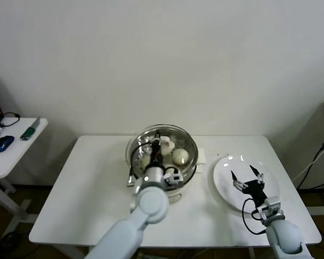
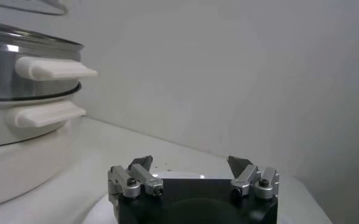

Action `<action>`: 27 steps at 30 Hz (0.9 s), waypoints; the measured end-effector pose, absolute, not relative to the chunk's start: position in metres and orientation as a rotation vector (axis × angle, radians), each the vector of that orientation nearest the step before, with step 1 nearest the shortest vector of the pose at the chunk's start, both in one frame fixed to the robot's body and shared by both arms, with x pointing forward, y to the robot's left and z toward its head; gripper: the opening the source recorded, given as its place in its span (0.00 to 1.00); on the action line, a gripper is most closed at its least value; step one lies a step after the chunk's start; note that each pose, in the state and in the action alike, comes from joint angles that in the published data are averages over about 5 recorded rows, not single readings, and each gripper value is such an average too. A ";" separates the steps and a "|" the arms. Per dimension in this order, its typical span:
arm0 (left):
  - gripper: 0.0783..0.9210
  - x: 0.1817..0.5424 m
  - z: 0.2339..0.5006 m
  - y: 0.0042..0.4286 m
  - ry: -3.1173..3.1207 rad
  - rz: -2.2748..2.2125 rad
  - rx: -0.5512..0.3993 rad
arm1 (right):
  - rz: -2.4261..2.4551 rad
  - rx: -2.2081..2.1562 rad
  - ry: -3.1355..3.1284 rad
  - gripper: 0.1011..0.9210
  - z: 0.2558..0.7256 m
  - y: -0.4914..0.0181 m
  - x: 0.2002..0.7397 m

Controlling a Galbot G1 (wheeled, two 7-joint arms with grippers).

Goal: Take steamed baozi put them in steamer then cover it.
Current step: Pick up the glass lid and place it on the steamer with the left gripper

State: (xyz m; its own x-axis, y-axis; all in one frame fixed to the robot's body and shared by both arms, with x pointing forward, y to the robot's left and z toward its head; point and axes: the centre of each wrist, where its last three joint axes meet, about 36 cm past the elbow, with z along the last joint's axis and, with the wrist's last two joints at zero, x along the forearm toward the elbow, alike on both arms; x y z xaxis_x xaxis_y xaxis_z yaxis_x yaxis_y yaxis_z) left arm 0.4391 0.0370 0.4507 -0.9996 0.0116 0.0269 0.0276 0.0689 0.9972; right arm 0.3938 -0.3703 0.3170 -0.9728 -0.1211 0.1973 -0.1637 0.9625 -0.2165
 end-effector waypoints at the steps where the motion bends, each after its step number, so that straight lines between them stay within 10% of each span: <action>1: 0.08 0.440 0.449 0.035 -2.287 -2.136 -0.046 | 0.345 0.214 -2.930 0.88 0.317 -0.370 0.394; 27: 0.08 0.455 0.427 0.021 -2.253 -2.159 -0.059 | 0.339 0.214 -2.934 0.88 0.312 -0.367 0.392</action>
